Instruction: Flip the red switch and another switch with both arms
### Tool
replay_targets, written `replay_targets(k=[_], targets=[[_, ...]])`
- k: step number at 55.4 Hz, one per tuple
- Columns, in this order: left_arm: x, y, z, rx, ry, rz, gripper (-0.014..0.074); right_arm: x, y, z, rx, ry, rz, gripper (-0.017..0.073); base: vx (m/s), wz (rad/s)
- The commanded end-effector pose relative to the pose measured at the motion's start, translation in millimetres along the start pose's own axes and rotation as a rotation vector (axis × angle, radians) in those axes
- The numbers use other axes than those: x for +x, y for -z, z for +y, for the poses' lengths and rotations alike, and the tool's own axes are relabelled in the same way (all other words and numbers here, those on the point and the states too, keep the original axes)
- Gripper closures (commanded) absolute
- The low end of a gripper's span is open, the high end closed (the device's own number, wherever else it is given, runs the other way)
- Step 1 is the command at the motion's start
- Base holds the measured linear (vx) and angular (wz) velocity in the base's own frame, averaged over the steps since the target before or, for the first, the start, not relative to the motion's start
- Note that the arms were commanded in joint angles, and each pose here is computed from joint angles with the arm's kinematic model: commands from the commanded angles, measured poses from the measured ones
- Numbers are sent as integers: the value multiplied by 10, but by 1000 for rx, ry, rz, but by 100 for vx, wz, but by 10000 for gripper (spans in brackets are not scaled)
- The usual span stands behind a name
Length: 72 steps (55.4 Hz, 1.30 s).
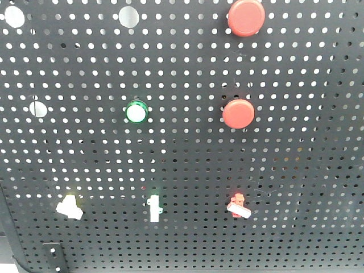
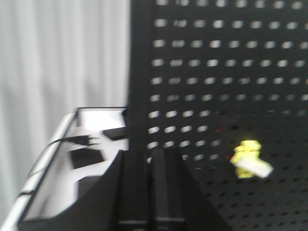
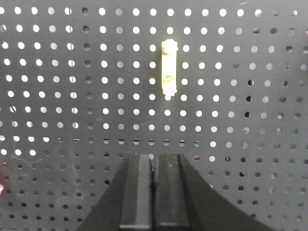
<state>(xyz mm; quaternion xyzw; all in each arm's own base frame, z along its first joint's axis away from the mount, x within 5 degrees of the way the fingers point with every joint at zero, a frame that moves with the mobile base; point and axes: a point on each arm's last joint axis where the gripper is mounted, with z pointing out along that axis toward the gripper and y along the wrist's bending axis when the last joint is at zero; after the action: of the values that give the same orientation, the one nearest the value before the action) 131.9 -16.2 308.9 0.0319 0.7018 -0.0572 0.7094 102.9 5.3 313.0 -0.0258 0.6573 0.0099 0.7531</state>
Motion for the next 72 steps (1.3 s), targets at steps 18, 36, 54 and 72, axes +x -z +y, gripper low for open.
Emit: replay_targets(k=[18,36,54,72], targets=[[-389,-675,-351,187,-43,-52,594,-163,-23,-1,-1,4,-89,566,0,0],[-265,-967,-490,227,-48,35,594,-160,-23,-1,-1,4,-86,566,0,0],[-102,-988,-571,258,-84,144,594,-157,-26,-1,-1,9,-84,566,0,0],[193,-806,-517,254,-75,215,594,-154,-26,-1,-1,9,-80,566,0,0]])
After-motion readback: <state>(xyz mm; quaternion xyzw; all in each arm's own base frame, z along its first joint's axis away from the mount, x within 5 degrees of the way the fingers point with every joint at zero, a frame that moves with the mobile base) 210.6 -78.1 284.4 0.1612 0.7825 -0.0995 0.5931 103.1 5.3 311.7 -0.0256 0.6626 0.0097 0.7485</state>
